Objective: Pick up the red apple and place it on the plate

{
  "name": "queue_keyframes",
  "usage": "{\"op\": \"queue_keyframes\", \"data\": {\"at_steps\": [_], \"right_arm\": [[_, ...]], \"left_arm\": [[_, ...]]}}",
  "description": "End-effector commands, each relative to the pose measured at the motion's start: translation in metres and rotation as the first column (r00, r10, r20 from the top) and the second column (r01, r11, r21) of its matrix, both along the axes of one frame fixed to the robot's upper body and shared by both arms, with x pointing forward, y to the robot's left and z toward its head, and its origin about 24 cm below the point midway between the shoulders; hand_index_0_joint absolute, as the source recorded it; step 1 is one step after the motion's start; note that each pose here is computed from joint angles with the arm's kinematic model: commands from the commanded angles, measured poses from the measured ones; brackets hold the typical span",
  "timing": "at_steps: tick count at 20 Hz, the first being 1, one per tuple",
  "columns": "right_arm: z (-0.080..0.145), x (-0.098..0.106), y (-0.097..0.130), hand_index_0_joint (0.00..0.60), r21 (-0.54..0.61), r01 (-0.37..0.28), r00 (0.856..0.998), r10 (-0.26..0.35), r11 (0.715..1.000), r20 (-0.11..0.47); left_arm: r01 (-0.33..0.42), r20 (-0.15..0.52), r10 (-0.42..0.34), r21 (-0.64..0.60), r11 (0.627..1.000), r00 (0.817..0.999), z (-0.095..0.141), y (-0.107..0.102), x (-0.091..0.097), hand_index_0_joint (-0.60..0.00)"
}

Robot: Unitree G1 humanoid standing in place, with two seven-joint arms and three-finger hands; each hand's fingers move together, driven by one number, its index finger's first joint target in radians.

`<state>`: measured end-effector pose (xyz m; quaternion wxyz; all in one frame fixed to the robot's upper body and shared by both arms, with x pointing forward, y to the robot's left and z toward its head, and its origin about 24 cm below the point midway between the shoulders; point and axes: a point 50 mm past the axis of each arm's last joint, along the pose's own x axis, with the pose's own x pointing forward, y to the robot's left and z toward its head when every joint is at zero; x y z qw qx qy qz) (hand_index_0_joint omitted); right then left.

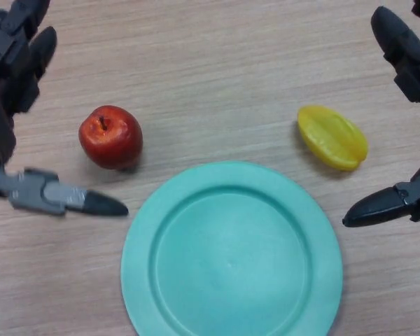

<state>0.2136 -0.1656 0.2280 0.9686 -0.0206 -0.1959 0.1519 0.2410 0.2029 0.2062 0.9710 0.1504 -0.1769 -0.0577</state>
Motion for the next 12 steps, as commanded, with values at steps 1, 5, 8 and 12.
{"op": "queue_keyframes", "data": {"at_steps": [1,5,8,12], "right_arm": [[0.026,-0.016,-0.010,0.000,-0.003,0.047,0.979,-0.046,0.999,0.198],[0.023,-0.017,-0.012,0.000,-0.019,0.052,0.981,-0.047,0.998,0.186],[0.020,-0.017,-0.015,0.000,-0.036,0.069,0.983,-0.062,0.997,0.170],[0.018,-0.018,-0.017,0.000,-0.063,0.092,0.984,-0.081,0.994,0.161]], "left_arm": [[-0.066,0.243,0.047,0.072,0.995,0.969,0.031,0.004,0.008,0.000],[-0.130,0.217,0.104,0.109,0.986,0.971,0.012,0.005,0.040,0.000],[-0.156,0.184,0.129,0.137,0.978,0.974,-0.006,0.004,0.057,0.000],[-0.202,0.143,0.179,0.168,0.965,0.973,-0.033,0.005,0.078,0.000]]}}
